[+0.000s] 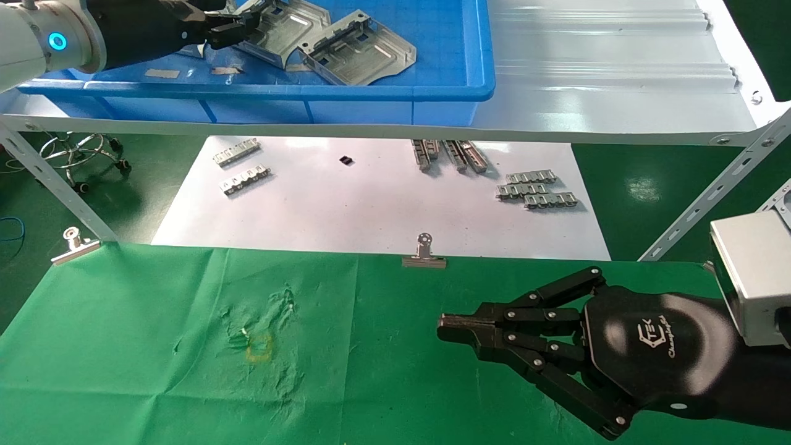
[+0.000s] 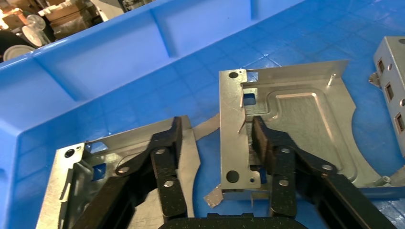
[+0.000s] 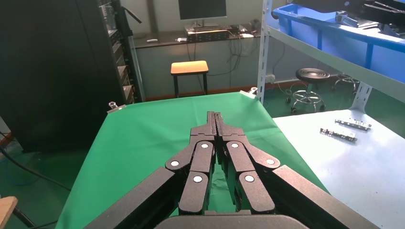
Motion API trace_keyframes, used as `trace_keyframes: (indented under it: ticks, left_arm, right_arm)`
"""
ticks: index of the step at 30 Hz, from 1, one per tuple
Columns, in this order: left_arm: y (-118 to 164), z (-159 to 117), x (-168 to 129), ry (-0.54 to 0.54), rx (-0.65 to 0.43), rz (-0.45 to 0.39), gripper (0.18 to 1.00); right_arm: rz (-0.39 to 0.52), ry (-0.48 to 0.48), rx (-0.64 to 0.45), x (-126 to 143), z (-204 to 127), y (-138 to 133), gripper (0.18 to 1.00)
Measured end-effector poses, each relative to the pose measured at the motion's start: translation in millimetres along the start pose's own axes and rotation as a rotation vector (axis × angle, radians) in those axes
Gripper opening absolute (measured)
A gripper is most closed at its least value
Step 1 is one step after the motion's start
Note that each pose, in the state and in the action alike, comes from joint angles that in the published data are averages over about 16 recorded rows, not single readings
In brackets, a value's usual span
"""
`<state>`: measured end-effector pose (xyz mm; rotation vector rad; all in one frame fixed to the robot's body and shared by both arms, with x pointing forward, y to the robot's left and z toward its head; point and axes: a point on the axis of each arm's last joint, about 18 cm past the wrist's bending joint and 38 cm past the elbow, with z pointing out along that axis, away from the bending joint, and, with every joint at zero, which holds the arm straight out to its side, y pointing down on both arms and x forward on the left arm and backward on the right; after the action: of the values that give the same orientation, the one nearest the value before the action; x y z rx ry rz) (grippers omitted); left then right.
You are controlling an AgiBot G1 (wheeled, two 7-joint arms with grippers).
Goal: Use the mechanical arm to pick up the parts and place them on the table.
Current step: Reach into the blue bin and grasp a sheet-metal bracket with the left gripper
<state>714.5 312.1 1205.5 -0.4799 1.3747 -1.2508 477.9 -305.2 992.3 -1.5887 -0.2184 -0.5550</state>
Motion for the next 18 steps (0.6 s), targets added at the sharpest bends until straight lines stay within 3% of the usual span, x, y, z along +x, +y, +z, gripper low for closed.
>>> trace_keyframes:
  ticks: [10,18]
  left_arm:
    - [1.2,0.9,1.5,0.003,-0.002,0.001,0.424]
    - [-3.2,-1.4,-0.9,0.003,0.010,0.005,0.313]
  right_arm:
    - [0.000,0.000,0.000,0.0,0.0,0.0,0.192]
    - [0.000,0.000,0.000,0.0,0.0,0.0,0.192]
